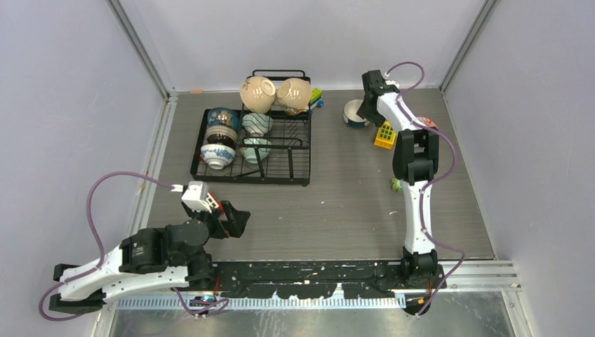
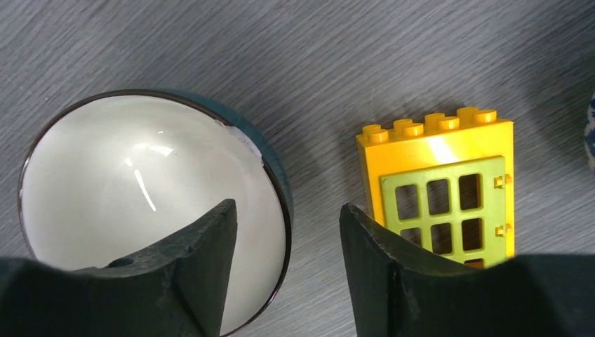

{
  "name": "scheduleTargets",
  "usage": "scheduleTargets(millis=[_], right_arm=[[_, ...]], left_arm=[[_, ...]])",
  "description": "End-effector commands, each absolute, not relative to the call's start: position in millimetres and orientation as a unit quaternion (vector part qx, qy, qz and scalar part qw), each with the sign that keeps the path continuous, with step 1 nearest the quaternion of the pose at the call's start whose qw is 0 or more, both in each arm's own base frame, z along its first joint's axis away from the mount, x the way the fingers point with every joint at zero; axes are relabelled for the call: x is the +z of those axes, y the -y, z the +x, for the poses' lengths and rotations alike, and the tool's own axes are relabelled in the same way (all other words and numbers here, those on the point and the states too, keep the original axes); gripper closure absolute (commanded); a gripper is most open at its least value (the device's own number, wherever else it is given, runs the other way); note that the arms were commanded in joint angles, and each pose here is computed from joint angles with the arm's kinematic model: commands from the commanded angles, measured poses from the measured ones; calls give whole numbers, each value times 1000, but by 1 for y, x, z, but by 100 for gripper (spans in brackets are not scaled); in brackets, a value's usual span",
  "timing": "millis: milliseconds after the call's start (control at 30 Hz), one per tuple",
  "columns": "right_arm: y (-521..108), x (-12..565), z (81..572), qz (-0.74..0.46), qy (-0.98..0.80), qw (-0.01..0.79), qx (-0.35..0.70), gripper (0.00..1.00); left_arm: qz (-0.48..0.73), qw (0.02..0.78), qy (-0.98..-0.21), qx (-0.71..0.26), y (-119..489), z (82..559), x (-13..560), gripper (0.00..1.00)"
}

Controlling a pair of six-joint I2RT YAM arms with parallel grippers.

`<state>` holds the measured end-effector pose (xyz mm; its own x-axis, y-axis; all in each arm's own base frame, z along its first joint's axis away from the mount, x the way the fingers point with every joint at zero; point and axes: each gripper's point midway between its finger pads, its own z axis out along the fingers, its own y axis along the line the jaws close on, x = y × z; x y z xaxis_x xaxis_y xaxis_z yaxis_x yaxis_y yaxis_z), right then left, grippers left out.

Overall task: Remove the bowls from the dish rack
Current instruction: Place the bowl at the center of the board.

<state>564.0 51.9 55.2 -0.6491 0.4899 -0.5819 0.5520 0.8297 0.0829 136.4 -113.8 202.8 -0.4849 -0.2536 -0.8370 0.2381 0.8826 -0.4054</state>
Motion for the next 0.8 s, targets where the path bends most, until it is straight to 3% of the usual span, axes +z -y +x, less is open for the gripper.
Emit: scheduleTargets(millis=[0,233,433,600,767], right_arm=[[-54,142,577,296,-875,383,-9,37],[-63,261,570,296,-821,487,35,31],[-105,350,514,235,-794,557,65,20],[-139,368,450,188,-785,579,111,10],[-162,357,396,157,-785,570,187,7]], left_arm=[[-18,524,-818,-236,109,142,218,0],[15,578,-787,-214,126,159,250,0],[55,620,-760,-185,142,172,300,0],[76,639,-745,-173,155,182,335,0],[67,639,-745,-178,163,203,358,0]])
